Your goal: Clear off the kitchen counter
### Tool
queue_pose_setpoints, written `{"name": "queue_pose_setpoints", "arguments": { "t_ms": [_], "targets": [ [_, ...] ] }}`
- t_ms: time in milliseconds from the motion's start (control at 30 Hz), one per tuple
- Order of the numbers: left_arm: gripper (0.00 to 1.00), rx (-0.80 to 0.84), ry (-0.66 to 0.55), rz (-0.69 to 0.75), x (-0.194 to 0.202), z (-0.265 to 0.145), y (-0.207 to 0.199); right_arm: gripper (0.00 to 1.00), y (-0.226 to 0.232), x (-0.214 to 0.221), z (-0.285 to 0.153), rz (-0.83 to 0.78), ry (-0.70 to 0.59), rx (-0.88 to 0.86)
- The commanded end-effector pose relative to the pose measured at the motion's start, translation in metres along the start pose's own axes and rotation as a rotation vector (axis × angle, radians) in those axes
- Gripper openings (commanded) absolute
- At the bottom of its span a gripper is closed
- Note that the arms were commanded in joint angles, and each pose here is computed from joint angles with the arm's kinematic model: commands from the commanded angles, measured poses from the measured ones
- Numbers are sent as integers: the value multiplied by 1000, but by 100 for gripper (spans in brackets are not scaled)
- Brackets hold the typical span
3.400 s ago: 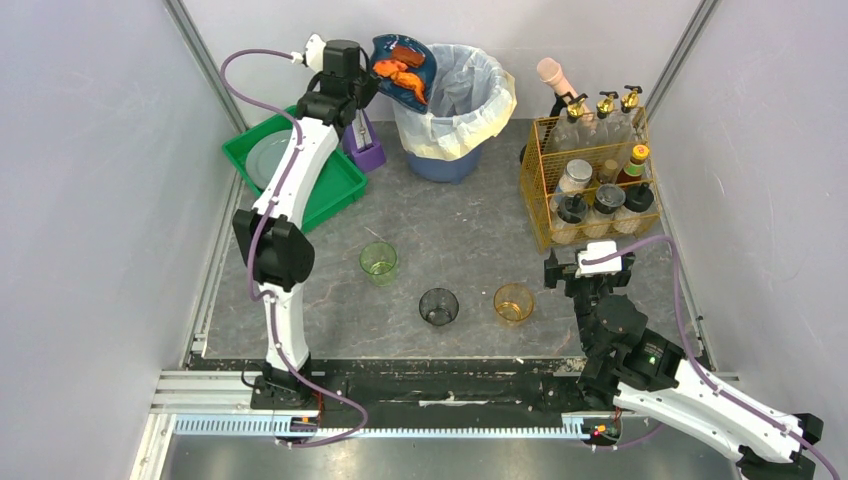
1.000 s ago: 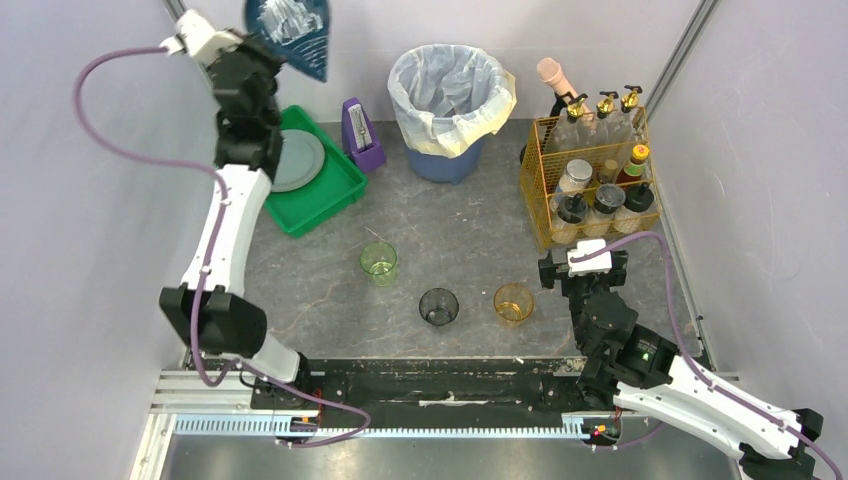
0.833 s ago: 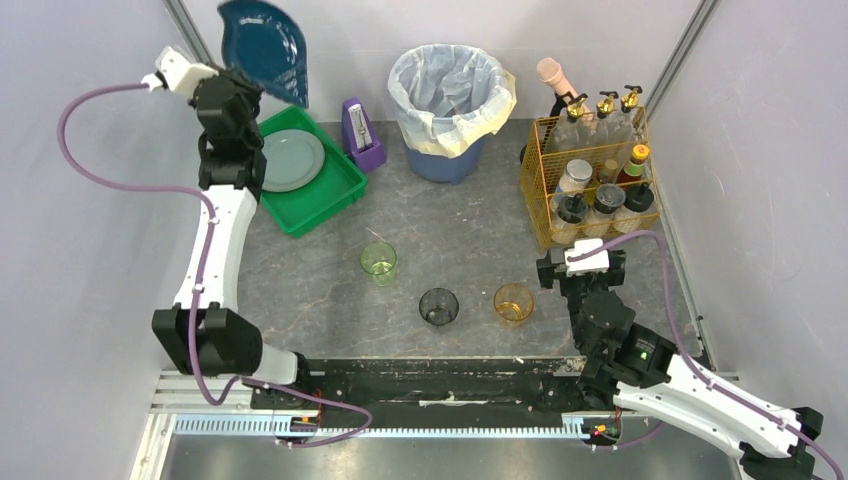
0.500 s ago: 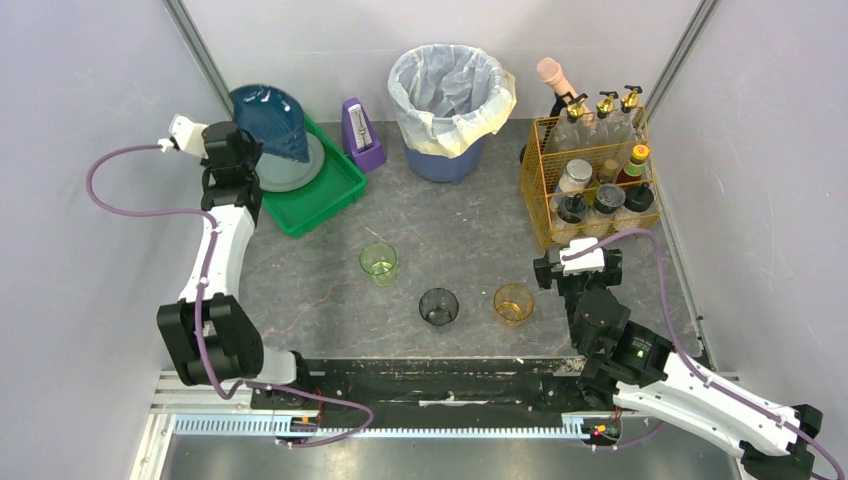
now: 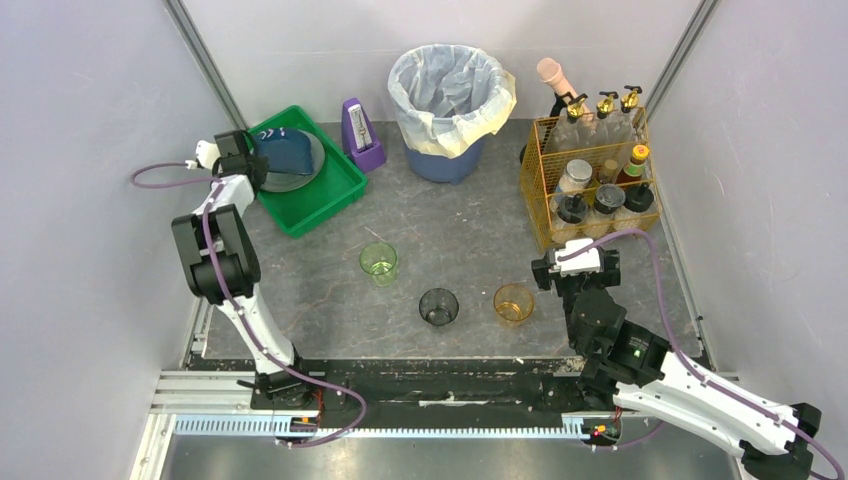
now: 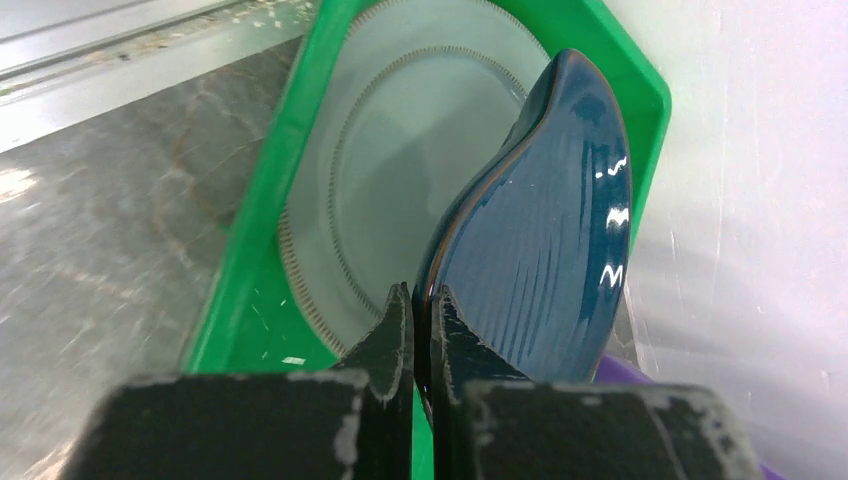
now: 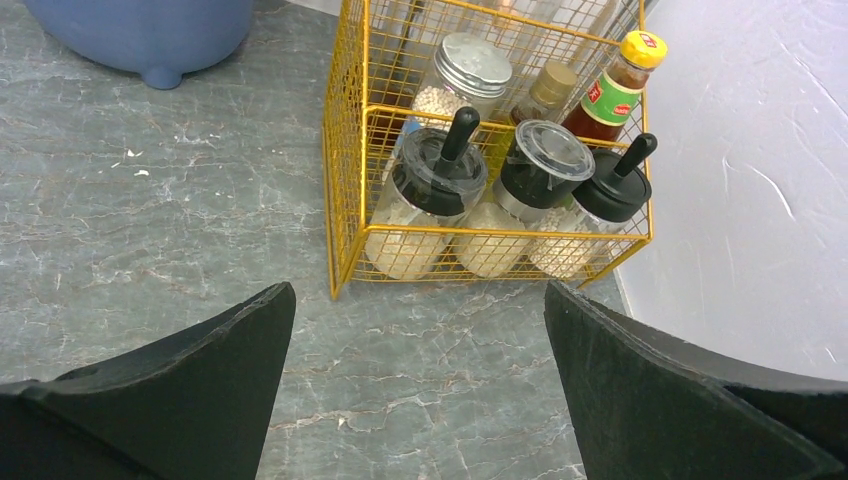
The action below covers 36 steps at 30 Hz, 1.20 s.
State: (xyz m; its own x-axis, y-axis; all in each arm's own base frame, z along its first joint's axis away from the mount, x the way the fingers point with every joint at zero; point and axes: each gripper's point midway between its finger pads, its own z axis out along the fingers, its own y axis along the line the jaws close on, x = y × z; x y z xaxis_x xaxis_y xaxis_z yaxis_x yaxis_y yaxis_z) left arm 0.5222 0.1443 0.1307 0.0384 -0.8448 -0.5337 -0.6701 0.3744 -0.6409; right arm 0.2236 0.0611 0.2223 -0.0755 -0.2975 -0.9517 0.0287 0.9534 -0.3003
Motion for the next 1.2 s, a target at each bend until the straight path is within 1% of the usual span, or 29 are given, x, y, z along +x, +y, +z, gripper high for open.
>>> {"name": "queue_pose_setpoints", "arguments": {
  "t_ms": [0, 233, 300, 400, 467, 600, 667, 800, 967, 1167],
  "targets": [
    [2, 207, -47, -97, -35, 9, -79, 98, -2, -3, 1, 4, -11, 23],
    [2, 170, -21, -96, -21, 50, -69, 98, 1, 1, 3, -30, -4, 21],
    [2, 157, -23, -86, -21, 58, -68, 98, 2, 2, 3, -42, 0, 21],
    [2, 109, -18, -81, -17, 66, -57, 98, 3, 2, 4, -52, 3, 21],
    [4, 106, -15, -67, -16, 70, -55, 98, 3, 3, 4, -56, 4, 22],
    [16, 86, -1, -31, -12, 75, -49, 98, 3, 2, 4, -53, 2, 20],
    [28, 78, -1, -9, -11, 75, -46, 98, 3, 2, 4, -51, 1, 19],
    [42, 47, -5, 33, -12, 72, -38, 98, 3, 1, 4, -43, -3, 16],
    [63, 28, -27, 82, -18, 60, -33, 98, 2, -1, 3, -30, -5, 16],
    [77, 82, -30, 155, -27, 30, -48, 98, 1, -5, 2, -2, -12, 7]
  ]
}}
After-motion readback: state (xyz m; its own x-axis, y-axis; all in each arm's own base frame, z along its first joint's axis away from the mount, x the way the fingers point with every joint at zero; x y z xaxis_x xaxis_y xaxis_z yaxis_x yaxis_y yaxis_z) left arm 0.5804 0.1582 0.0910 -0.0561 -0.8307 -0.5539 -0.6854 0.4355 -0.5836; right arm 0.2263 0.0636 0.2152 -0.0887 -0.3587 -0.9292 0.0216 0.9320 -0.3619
